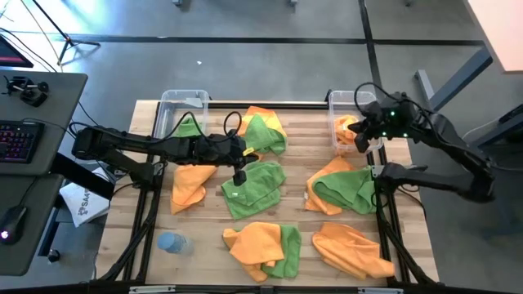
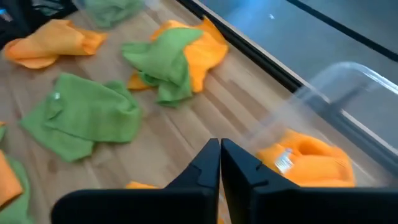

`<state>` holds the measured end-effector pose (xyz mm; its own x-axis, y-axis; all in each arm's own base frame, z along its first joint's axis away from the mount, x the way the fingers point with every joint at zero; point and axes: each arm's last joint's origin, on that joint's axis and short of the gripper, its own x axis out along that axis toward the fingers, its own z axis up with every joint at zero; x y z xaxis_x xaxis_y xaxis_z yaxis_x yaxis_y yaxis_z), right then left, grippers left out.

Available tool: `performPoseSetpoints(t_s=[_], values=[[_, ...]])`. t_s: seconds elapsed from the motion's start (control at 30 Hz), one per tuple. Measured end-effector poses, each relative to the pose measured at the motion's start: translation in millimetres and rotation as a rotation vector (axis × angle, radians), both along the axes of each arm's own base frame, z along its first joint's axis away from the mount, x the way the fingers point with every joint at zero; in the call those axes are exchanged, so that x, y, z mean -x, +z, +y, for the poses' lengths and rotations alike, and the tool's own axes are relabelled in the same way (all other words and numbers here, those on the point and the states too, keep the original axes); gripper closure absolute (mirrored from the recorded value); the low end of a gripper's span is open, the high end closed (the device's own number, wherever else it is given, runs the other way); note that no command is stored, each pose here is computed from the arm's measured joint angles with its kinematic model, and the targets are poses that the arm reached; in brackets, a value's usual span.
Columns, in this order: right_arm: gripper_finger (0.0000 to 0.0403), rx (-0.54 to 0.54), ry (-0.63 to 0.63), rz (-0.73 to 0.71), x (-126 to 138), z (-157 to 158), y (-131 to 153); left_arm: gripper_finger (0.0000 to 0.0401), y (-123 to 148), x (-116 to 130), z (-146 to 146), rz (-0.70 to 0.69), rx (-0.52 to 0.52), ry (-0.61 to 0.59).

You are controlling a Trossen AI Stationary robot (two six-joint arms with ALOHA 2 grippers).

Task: Sort microfiber towel by color & place in baskets
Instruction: Put the green microfiber towel into the left transparent bin

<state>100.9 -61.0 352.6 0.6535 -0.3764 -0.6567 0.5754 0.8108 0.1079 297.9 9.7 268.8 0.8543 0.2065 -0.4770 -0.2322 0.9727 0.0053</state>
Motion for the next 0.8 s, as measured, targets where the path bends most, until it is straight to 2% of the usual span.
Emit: performPoseSetpoints(t_s=[0.2, 0.37, 0.53, 0.7, 0.8], values=[[0.0398, 0.046, 0.004, 0.001, -17, 6, 0, 0.0334, 1, 0, 3, -0.008, -0.065, 0.104], [0.04, 0.065, 0.036, -0.016, -30, 6, 1, 0.0302, 10, -3, 6, -0.087, -0.157, 0.155], [0.0402, 0.06, 0.039, 0.002, -39, 3, -3, 0.0303, 20, -5, 14, -0.207, -0.087, 0.222], [0.0402, 0.046, 0.038, 0.029, -46, 0, -7, 0.0312, 26, -8, 50, -0.109, 0.066, 0.309], [0.0402, 0.043, 0.038, 0.036, -50, -1, -8, 0.0317, 27, -16, 76, 0.007, 0.157, 0.334]])
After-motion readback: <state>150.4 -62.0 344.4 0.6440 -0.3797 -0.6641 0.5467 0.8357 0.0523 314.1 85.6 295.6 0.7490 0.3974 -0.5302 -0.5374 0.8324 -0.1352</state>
